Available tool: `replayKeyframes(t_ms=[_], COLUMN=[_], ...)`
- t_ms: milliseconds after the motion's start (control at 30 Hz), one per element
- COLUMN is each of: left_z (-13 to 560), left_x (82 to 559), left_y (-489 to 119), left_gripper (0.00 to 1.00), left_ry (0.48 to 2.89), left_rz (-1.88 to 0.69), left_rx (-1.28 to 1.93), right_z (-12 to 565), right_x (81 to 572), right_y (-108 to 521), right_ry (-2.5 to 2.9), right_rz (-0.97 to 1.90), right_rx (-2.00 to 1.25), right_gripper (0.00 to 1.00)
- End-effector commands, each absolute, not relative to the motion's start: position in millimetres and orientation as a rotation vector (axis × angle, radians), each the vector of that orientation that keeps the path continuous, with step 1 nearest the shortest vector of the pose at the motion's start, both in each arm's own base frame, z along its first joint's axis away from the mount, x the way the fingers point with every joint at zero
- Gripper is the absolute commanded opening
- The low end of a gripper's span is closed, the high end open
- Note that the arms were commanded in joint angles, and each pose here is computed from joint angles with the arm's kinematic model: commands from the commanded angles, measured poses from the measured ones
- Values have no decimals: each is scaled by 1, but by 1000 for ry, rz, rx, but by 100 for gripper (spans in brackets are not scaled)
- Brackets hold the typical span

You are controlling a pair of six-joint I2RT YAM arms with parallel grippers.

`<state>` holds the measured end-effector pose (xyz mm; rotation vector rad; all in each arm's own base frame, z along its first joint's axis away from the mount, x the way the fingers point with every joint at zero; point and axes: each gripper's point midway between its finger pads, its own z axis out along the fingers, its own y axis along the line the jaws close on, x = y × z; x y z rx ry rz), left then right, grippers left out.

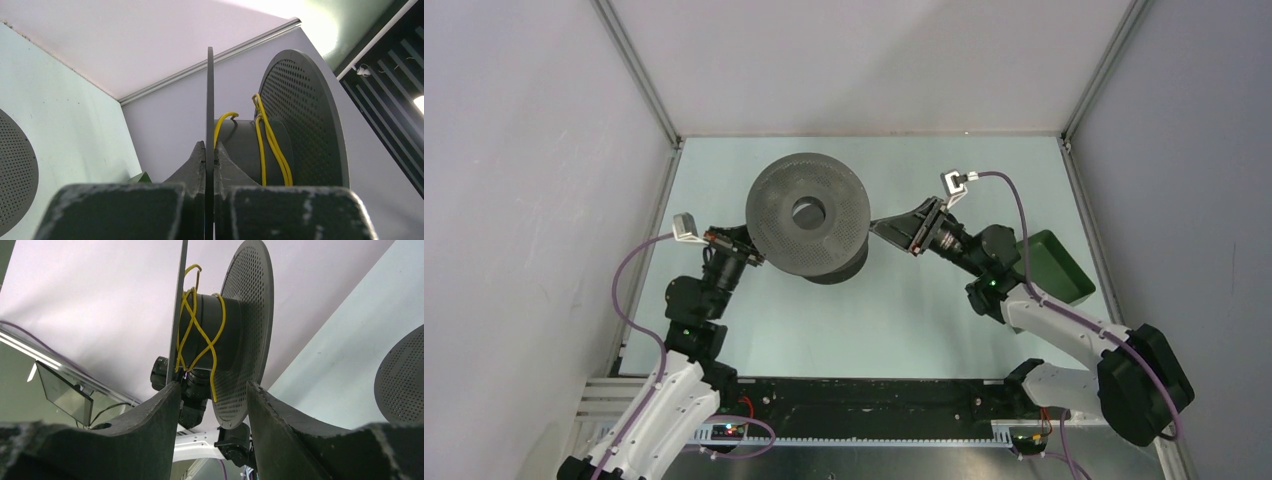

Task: Wrap the cables
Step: Wrap the cable around the cable reel, then adjust the cable reel at the center of the board.

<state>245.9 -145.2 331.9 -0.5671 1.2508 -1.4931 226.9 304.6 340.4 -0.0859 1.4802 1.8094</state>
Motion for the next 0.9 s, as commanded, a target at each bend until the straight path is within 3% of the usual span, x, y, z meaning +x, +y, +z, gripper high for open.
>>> replayKeyframes(t_ms=[0, 667, 867], left_z=[355, 352, 342], left_x=[238, 237, 241], left_y=[-141, -146, -151], left_gripper=[0, 0, 0], left_ry=[1156, 1182, 1220], left_rz=[-1520, -1523, -1528], left_rx=[-529, -497, -506], right_z=[382, 375, 373], right_x=[219, 218, 221], right_y=[287, 306, 318], right_ry=[1321, 1387, 1383], right_rz=[1798, 1800, 1855], right_rx=[-64, -104, -106], right_gripper=[56, 58, 54])
